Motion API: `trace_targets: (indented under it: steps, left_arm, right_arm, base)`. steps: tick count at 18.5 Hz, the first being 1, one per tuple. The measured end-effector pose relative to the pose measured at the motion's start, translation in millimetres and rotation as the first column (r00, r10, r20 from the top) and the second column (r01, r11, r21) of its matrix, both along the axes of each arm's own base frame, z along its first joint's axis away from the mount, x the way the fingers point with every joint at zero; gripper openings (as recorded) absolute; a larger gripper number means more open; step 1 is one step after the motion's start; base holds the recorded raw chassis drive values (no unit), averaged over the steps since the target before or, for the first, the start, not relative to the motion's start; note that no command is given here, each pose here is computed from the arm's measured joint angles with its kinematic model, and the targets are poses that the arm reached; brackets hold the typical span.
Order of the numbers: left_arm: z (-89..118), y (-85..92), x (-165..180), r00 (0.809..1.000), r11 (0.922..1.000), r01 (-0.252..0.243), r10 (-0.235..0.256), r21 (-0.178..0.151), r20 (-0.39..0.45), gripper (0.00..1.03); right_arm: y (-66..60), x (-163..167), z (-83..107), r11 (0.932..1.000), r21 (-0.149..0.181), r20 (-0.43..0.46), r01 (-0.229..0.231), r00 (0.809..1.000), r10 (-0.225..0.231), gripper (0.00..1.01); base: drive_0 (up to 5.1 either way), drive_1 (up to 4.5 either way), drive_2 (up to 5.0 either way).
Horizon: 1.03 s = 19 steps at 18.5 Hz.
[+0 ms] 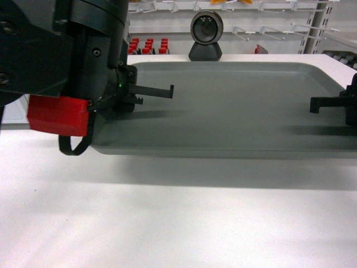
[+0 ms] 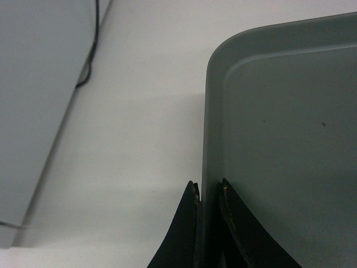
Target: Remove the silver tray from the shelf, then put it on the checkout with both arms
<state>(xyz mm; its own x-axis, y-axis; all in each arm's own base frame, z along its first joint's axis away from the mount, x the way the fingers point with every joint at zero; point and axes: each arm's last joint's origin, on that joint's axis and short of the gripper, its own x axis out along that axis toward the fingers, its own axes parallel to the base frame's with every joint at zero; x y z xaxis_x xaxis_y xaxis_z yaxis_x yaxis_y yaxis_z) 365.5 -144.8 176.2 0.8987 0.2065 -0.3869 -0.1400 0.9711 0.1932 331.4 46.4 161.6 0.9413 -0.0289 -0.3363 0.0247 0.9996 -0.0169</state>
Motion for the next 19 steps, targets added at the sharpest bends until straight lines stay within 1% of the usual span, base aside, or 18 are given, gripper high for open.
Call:
trace_targets:
  steps: [1,2,4,9,10,14,15,16,17,19]
  left_arm:
    - [-6,-3.3,7,1.000,1.0000,0.001,0.000,0.007,-0.018,0.05]
    - [-10,-4.5,12,0.999,0.9999,-0.001,0.002,0.015,-0.049,0.05]
    - [-15,-5.4,16,0.998,0.9999,-0.005,0.006,0.013,-0.070,0.05]
    - [-22,-4.4,21,0.993,0.9998,-0.021,0.021,0.004,-0.112,0.05]
    - [-25,-4.6,22,0.992,0.9997,-0.026,0.026,0.000,-0.121,0.05]
    - [-26,-5.7,24,0.991,0.9991,-0.039,0.037,-0.015,-0.127,0.05]
    - [-26,-5.7,25,0.991,0.9979,-0.057,0.053,-0.029,-0.122,0.11]
    - [-27,-5.3,25,0.988,0.9923,-0.123,0.120,-0.020,-0.102,0.35]
    - [-27,-5.2,25,0.987,0.9916,-0.127,0.124,-0.025,-0.099,0.44]
    - [-26,-5.1,25,0.988,0.9897,-0.136,0.131,-0.047,-0.086,0.63]
  right_arm:
    - [-1.5,8,-5.5,1.0000,-0.007,-0.027,0.002,1.000,-0.002,0.03]
    - [-2.3,13,-10.1,1.0000,-0.008,-0.053,-0.002,0.999,0.002,0.03]
    - [-2.8,18,-14.4,0.9999,-0.016,-0.066,-0.002,0.998,0.001,0.03]
    - [-1.6,27,-23.3,0.9993,-0.036,-0.094,-0.013,0.995,0.010,0.03]
    - [-1.4,28,-27.2,0.9989,-0.043,-0.097,-0.016,0.995,0.012,0.03]
    - [-1.3,31,-33.3,0.9970,-0.072,-0.091,-0.028,0.996,0.021,0.03]
    - [-1.6,32,-35.2,0.9962,-0.080,-0.091,-0.033,0.995,0.026,0.04]
    - [-1.6,30,-38.7,0.9890,-0.136,-0.108,-0.059,0.993,0.044,0.28]
    - [-2.2,30,-38.5,0.9876,-0.145,-0.107,-0.059,0.993,0.044,0.37]
    - [-6.4,29,-37.2,0.9878,-0.148,-0.101,-0.047,0.994,0.033,0.55]
  base:
    - [0.0,0.00,0.0]
    - [0.0,0.00,0.0]
    - [0.0,0.00,0.0]
    - [0.0,0.00,0.0]
    - [0.0,0.00,0.0]
    - [0.0,0.00,0.0]
    - [0.0,0.00,0.0]
    - [0.0,0.00,0.0]
    - [0.0,0.00,0.0]
    - [0.0,0.00,0.0]
